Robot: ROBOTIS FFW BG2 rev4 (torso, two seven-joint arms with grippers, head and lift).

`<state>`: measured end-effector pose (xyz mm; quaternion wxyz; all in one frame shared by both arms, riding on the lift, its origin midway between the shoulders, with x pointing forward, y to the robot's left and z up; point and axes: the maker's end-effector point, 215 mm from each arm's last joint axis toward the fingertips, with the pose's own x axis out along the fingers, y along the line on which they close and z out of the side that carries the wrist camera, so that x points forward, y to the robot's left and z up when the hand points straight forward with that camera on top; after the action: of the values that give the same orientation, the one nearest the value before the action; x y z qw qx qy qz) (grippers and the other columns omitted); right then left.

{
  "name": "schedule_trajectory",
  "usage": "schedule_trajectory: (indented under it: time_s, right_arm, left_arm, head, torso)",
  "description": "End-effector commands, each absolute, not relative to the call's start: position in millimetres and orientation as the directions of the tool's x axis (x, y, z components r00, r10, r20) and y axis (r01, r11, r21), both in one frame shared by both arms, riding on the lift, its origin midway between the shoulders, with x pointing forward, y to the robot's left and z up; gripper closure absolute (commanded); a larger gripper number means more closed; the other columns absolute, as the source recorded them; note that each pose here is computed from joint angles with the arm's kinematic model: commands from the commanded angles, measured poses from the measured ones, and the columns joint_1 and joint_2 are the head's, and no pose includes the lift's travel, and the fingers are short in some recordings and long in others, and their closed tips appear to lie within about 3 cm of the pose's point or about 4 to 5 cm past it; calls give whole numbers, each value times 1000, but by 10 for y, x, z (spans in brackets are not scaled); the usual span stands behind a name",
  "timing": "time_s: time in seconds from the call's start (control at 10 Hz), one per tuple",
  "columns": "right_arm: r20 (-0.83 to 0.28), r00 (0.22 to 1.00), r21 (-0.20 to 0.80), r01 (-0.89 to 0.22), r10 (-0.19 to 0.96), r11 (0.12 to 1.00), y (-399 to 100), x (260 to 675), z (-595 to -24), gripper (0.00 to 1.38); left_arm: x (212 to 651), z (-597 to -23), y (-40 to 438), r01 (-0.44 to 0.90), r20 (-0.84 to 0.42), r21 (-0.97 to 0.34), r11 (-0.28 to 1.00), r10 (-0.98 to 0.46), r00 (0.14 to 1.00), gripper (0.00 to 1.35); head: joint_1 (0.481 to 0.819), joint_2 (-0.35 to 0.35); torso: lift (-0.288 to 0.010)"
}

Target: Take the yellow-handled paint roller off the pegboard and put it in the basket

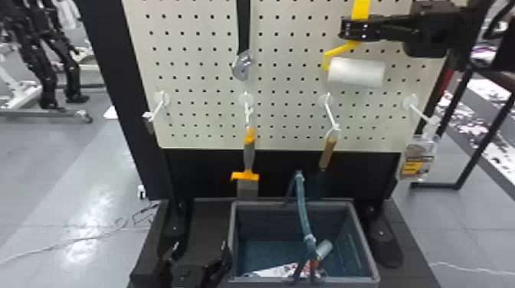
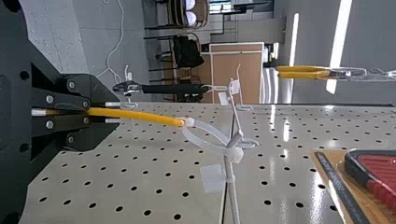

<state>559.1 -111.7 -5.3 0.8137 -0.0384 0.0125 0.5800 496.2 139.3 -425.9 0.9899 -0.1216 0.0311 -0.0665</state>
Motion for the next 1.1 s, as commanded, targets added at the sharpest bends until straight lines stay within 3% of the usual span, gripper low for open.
schedule_trajectory:
  time_s: [0.0,0.5,0.8,1.0]
  right_arm:
    - [-65,326,-47,-945,943,323,-1117,5590,-54,1289]
    - [-65,311,-55,-950,948,307,-1071,5521,-41,1289]
    - [-28,346,-187,-923,938,335,-1252,5331,552,1289]
    - [-7,363,-209,-912,932,353,-1346,5273,681,1289]
  left_arm:
    - [4965,-4256,1392,124,-45,-245,962,-139,989,114]
    - [4945,-4267,1419,120,-45,-245,962,-135,990,114]
    - [4907,-4292,1476,109,-48,-245,963,-124,991,114]
    - [4909,-4279,1474,115,-45,-240,964,-130,991,114]
  head:
    - [549,0]
    - [549,0]
    - [549,0]
    - [549,0]
  torso:
    - [-100]
    - [-100]
    - [-100]
    - [-100]
